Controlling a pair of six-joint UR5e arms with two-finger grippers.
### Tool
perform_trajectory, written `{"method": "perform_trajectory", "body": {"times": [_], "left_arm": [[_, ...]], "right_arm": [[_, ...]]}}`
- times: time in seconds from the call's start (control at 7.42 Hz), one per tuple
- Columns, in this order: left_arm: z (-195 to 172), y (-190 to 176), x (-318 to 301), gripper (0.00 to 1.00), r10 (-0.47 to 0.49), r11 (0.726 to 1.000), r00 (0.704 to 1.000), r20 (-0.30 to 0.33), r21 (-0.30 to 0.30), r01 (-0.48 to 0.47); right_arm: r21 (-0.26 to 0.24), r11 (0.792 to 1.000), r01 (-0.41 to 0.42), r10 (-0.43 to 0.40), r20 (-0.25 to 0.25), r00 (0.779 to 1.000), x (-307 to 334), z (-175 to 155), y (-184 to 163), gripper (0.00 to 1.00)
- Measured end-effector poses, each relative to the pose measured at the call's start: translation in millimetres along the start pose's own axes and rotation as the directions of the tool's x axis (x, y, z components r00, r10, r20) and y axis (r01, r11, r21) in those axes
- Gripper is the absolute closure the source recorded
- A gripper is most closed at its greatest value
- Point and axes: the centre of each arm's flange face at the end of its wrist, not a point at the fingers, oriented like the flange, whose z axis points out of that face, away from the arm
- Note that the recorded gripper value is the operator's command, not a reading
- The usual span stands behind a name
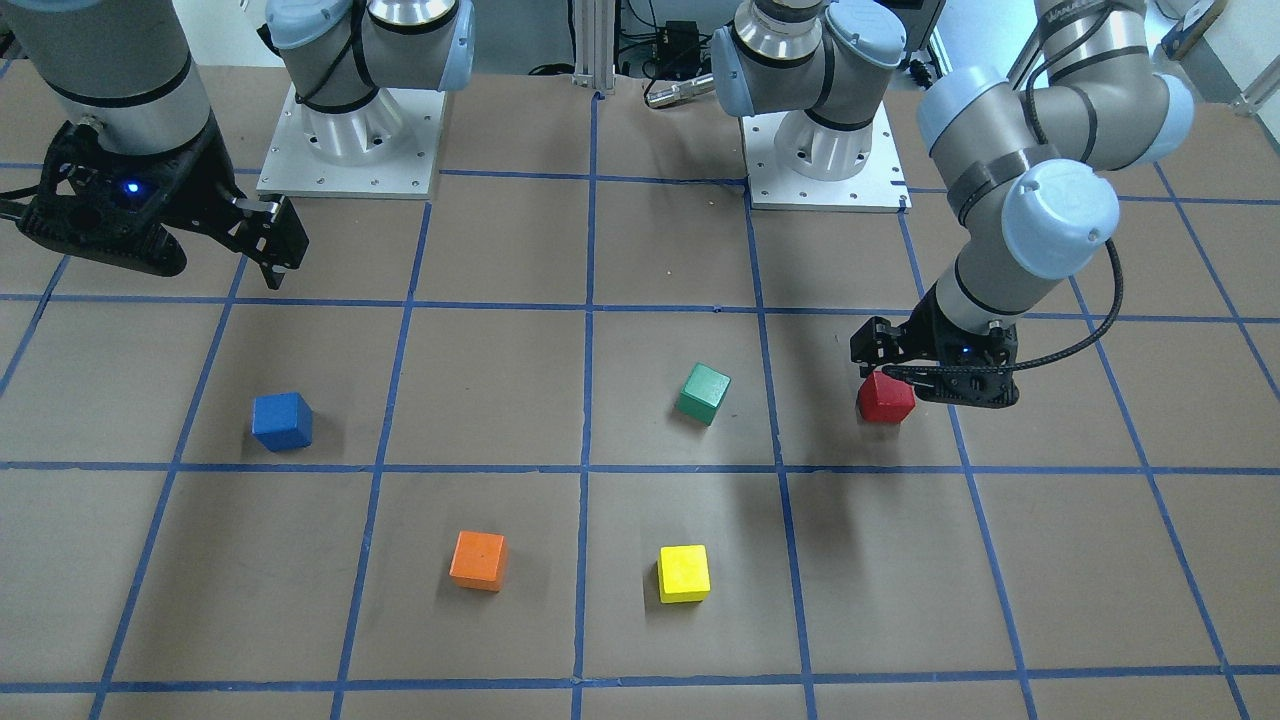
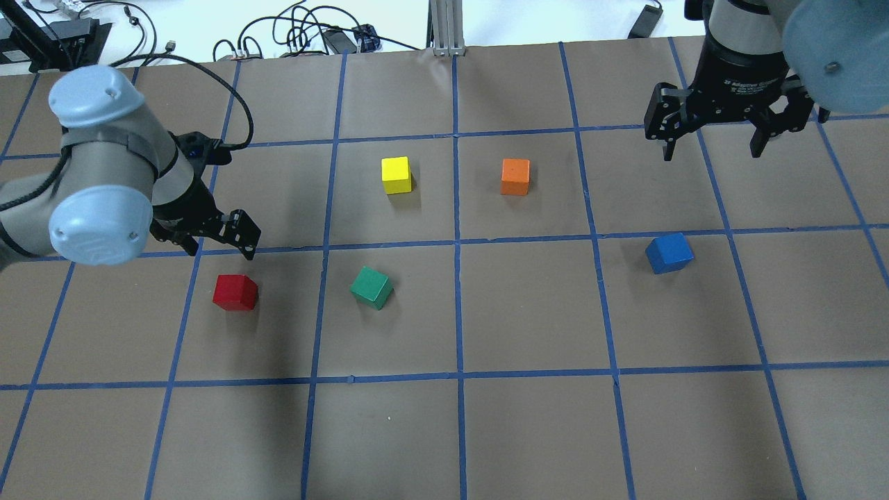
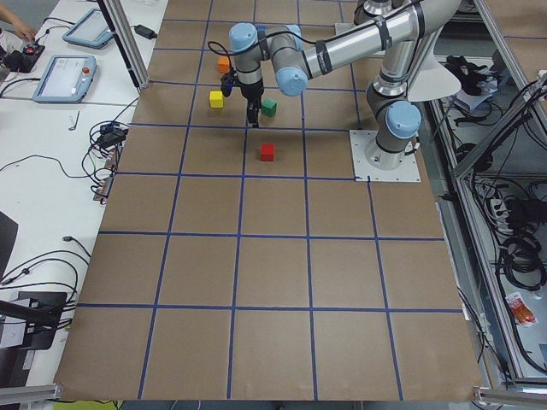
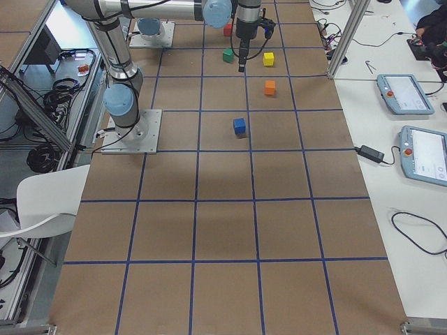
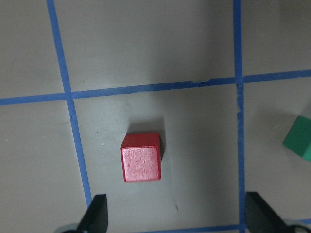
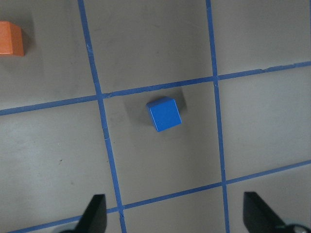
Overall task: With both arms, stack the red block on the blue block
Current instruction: 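Close the left gripper on the red cube and lift it, then carry the red cube with the left gripper toward the table center and lower it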
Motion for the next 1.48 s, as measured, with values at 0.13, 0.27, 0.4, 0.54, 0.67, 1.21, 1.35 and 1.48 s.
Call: {"method": "perform_trajectory", "body": {"times": [0.13, 0.27, 0.4, 0.54, 0.67, 1.21, 1.35, 1.48], "left_arm": [[25, 6, -10, 0.00, -0.009, 1.000, 1.000, -0.002, 0.003, 0.009], [43, 8, -16, 0.00, -0.003, 1.000, 1.000, -0.005, -0.003, 0.003], [56, 9, -21, 0.06, 0.008, 1.000, 1.000, -0.010, -0.017, -0.008], [66, 9, -24, 0.56, 0.009, 1.000, 1.000, -0.016, -0.028, -0.009], [72, 7, -25, 0.95, 0.009, 1.000, 1.000, -0.020, -0.030, -0.010], [53, -8, -21, 1.00, 0.022, 0.999, 1.000, 0.000, 0.029, -0.022], [29, -22, -11, 1.00, 0.024, 0.999, 1.000, 0.001, 0.047, -0.024], [-1, -41, 15, 1.00, 0.006, 0.998, 1.000, -0.005, 0.056, -0.006]], "right_arm": [[-0.003, 1.000, 0.001, -0.001, -0.003, 1.000, 0, 2, 0, 0.00], [-0.004, 1.000, 0.001, -0.001, 0.003, 1.000, -1, 2, 1, 0.00], [-0.010, 1.000, 0.001, -0.001, 0.033, 0.999, -4, 3, 1, 0.00], [-0.017, 1.000, 0.001, 0.001, 0.085, 0.996, -10, 4, 1, 0.00], [-0.022, 1.000, -0.001, 0.004, 0.125, 0.992, -14, 4, 2, 0.00], [-0.024, 1.000, -0.006, 0.012, 0.222, 0.975, -24, 0, 5, 0.00], [-0.025, 1.000, -0.002, 0.007, 0.231, 0.973, -25, 0, 5, 0.00], [-0.031, 1.000, 0.003, 0.004, 0.228, 0.974, -25, 3, 6, 0.00]]}}
